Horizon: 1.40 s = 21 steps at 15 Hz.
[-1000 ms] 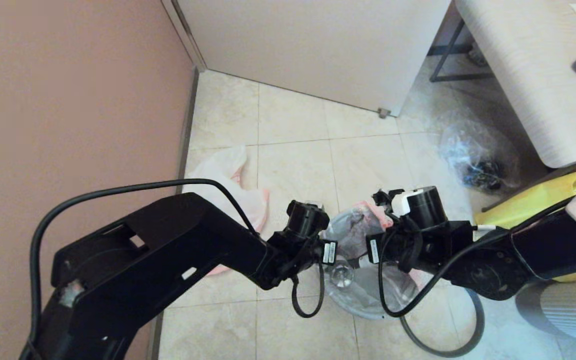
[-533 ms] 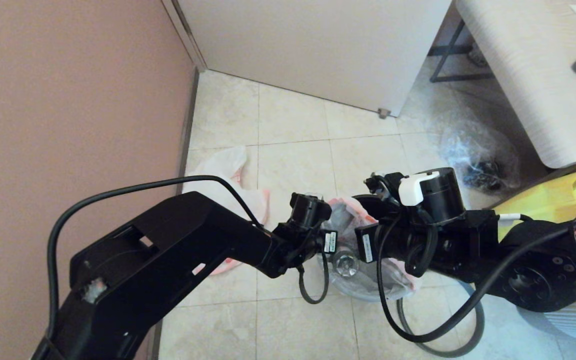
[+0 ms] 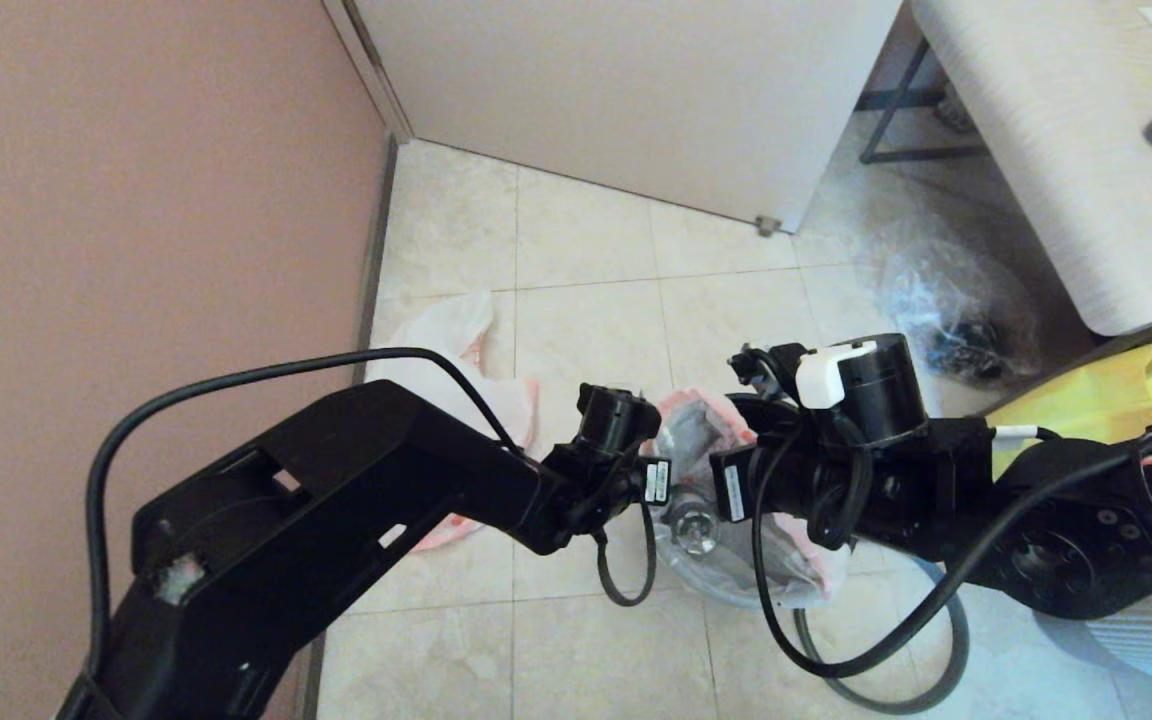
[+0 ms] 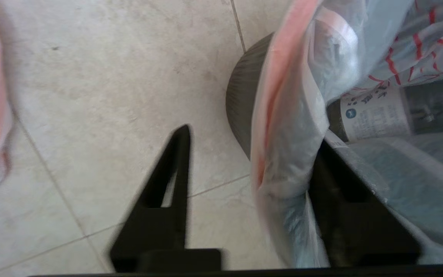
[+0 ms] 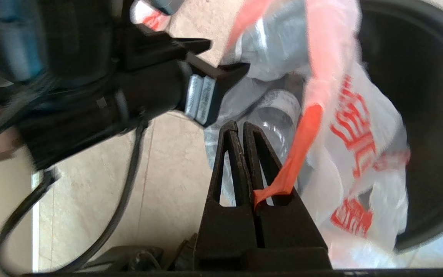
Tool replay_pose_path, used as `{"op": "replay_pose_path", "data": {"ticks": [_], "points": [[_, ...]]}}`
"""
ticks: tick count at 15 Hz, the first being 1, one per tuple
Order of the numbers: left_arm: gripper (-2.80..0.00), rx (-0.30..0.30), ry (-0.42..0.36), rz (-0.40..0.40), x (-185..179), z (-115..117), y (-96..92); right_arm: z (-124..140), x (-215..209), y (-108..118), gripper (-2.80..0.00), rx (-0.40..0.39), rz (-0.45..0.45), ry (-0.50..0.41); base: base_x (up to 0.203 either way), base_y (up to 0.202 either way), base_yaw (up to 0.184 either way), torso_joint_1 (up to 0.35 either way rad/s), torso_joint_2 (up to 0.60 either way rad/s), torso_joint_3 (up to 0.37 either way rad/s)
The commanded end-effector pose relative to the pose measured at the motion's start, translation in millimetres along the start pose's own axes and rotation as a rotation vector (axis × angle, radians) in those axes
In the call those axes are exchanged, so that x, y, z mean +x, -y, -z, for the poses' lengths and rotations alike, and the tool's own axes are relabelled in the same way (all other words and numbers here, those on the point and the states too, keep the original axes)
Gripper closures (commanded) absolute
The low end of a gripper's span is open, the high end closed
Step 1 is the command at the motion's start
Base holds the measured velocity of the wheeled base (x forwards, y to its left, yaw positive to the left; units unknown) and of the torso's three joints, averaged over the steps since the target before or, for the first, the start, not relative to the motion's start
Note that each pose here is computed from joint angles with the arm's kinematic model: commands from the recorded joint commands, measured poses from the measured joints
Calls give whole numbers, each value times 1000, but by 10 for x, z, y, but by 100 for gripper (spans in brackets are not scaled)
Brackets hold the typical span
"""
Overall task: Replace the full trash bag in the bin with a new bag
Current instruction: Place the trash bag on the floor
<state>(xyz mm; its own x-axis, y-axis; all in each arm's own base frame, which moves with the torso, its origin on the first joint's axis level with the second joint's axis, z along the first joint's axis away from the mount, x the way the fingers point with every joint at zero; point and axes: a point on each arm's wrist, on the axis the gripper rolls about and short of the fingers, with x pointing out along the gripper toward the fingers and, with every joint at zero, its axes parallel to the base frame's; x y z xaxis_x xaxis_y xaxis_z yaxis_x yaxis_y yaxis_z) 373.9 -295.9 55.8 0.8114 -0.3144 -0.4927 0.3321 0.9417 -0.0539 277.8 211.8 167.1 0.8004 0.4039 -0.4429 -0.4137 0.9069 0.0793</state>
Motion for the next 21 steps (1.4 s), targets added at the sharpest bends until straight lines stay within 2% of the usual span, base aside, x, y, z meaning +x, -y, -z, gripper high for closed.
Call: {"op": "replay_pose_path", "data": {"ticks": [1,3,6,7,11,15,17,21], "points": [[-280,-5,24,3,-169,-119,-8,10,61,-5,0,2,1,-4,0,0,0,0,0,0],[-280,-6,29,-1,-445,-204,-82,-40,85,-17,0,5,-1,11,0,0,0,0,0,0],[-280,-23,91,29,-1006,-448,-131,-58,62,-21,0,-1,1,14,0,0,0,0,0,0],[-280,-17,85,33,-1162,-421,-136,-85,24,-22,0,-2,1,24,0,0,0,0,0,0],[-280,9,-10,-51,-1221,-40,-258,-276,-311,-23,0,-23,-14,81,0,0,0,0,0,0],[-280,12,-37,-88,-1256,312,-429,-474,-740,-105,0,-66,-58,155,0,0,0,0,0,0],[-280,19,-58,-122,-1372,454,-508,-601,-917,-108,0,-79,-60,188,0,0,0,0,0,0],[-280,20,-55,-136,-1545,689,-595,-912,-1391,-117,0,-88,-49,268,0,0,0,0,0,0]]}}
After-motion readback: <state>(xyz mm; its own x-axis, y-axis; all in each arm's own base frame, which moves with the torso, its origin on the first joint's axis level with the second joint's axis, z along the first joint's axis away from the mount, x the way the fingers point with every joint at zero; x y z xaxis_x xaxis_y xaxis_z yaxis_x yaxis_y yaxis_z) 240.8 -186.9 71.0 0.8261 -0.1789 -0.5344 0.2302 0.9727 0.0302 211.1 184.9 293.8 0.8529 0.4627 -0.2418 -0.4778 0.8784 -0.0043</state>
